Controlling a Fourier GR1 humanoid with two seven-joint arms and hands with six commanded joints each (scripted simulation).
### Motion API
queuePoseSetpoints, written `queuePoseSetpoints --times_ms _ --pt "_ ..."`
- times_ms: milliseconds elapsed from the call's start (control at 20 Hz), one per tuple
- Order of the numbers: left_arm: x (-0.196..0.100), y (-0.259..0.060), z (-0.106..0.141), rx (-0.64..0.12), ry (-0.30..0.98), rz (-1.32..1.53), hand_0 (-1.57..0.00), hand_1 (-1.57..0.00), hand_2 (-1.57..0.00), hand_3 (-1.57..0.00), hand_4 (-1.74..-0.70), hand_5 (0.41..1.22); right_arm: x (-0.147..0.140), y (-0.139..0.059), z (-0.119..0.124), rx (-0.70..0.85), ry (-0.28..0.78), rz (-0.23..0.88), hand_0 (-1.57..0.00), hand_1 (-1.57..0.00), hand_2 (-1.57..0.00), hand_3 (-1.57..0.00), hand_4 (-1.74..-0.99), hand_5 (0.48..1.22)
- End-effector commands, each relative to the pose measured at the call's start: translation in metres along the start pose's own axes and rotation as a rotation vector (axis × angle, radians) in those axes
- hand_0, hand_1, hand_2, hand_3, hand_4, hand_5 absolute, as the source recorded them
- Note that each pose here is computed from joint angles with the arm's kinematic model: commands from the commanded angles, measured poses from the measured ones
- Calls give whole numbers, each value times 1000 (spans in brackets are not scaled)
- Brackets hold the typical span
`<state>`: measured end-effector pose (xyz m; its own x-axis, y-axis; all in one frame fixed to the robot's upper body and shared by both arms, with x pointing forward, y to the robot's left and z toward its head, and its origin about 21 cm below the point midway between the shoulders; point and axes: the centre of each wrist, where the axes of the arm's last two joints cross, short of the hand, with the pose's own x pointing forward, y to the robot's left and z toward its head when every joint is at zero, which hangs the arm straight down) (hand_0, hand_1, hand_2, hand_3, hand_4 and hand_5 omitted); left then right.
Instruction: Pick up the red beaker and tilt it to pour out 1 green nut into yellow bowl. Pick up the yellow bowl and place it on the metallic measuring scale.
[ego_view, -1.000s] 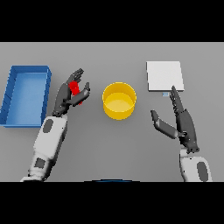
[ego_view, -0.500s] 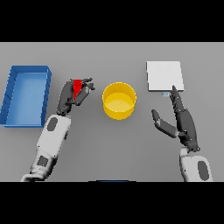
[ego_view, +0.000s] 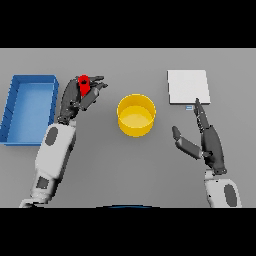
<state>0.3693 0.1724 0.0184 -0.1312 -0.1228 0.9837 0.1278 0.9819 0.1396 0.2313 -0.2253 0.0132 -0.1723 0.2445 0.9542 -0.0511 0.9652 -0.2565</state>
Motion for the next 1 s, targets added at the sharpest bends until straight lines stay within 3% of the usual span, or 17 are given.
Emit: queuePoseSetpoints --times_ms 0,400,700,950 --pt "3 2 -2 -12 3 -24 -1556 -1557 -1558 -1553 -1724 1130 0 -2 -2 -5 -7 12 1 1 1 1 -1219 653" --pt "21 19 -21 -101 -7 -276 -1563 -1564 -1564 -1562 -1732 1129 -2 -2 1 2 -8 42 1 1 1 1 -1202 662" --pt "55 3 -35 -277 -12 -677 -1569 -1569 -1569 -1569 -1739 1129 3 3 2 10 3 38 1 1 1 1 -1178 663" --pt "73 -19 -45 -389 -38 -1031 -1570 -1570 -1570 -1570 -1740 1174 6 -1 1 12 1 24 1 1 1 1 -1183 671"
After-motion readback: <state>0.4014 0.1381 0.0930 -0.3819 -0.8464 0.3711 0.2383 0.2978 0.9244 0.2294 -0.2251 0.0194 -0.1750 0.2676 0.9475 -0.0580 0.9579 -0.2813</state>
